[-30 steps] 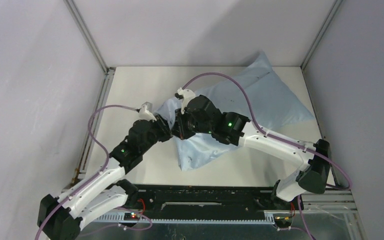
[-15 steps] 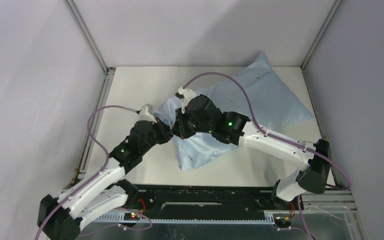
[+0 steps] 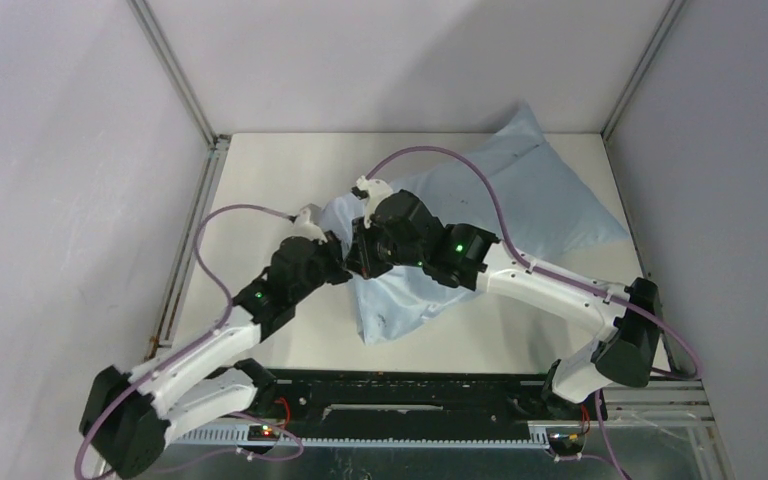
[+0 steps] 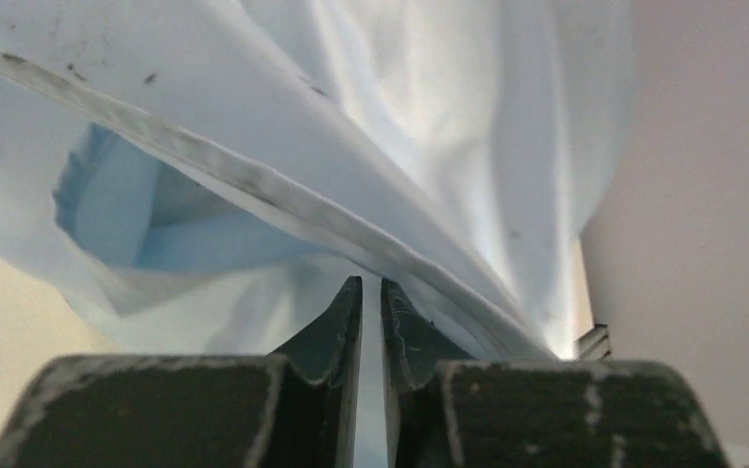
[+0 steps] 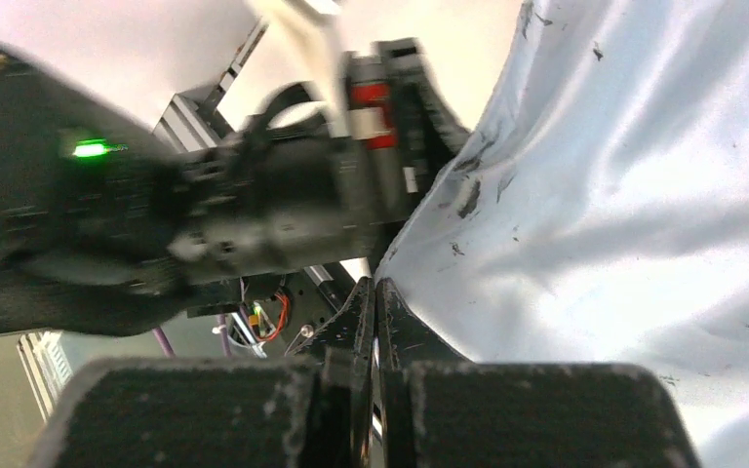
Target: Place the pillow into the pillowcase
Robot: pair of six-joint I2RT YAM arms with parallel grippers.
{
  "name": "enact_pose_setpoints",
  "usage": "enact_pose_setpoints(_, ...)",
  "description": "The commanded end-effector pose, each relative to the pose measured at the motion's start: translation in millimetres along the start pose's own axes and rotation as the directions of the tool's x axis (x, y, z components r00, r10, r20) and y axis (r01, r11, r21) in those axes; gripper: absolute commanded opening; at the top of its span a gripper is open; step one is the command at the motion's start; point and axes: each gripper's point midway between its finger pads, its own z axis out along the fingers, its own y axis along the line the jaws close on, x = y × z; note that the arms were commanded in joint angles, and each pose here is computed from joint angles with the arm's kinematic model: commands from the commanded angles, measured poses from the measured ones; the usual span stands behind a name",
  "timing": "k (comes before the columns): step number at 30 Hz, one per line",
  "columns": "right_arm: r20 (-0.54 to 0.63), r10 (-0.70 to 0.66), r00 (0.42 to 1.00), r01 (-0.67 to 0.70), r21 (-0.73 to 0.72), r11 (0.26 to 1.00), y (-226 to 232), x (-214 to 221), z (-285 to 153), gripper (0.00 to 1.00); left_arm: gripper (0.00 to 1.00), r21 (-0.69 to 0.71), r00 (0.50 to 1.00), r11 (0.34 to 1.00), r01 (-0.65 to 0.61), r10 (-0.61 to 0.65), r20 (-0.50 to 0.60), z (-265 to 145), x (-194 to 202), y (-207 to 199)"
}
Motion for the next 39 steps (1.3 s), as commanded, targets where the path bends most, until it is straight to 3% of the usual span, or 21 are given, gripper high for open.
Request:
enact_pose_setpoints(1,0.012,0.001,1.000,-0.001,-0.026,1.000,3.9,-6.4,6.2,0.00,0.15,-0.030,0.999,0.999,-0.024,0.023,-0.039,-34.0,10.4,9.3)
enact_pose_setpoints(5,-0.001,0.000,1.000,0.000,-0.028,1.000,4.2,-5.0,14.3,0.00,0.14,-0.178,0.997,0.982,-0.055,0.044,-0.062,-59.8,14.6,39.0)
enact_pose_setpoints(12,-0.052,-0.032,0.998,0.032,0.012,0.999,1.4,8.6,45.7,0.00,0.08,-0.400,0.995,0.917,0.001,0.039,0.091,-98.8,-27.7,77.9)
enact_pose_setpoints(17,-0.131,-0.056,0.990,0.063,0.054,0.997,0.1,22.4,88.2,0.01,0.17,-0.431,0.977,0.900,0.063,0.033,0.212,-100.3,-85.6,76.8)
enact_pose_setpoints(19,-0.153,-0.063,0.986,0.074,0.064,0.995,-0.3,28.0,93.5,0.14,0.25,-0.436,0.971,0.898,0.064,0.044,0.233,-95.0,-105.8,71.2)
enact_pose_setpoints(22,-0.127,-0.086,0.988,0.095,0.066,0.993,3.7,25.5,77.0,0.36,0.38,-0.419,0.971,0.906,0.053,0.051,0.233,-80.5,-125.8,61.7)
enact_pose_setpoints(27,-0.071,-0.089,0.994,0.097,0.121,0.988,-6.1,20.4,26.8,0.55,0.52,-0.419,0.982,0.905,0.070,0.012,0.189,-49.9,-123.9,69.8)
enact_pose_setpoints(33,-0.041,-0.067,0.997,0.074,0.203,0.976,-16.1,56.4,-35.7,0.64,0.64,-0.383,0.976,0.919,0.091,-0.006,0.218,-21.6,-132.7,74.6)
enact_pose_setpoints(39,-0.142,-0.058,0.988,0.090,0.232,0.969,-27.0,128.6,-68.1,0.66,0.59,-0.422,0.983,0.901,0.099,-0.021,0.185,6.9,-131.5,91.5)
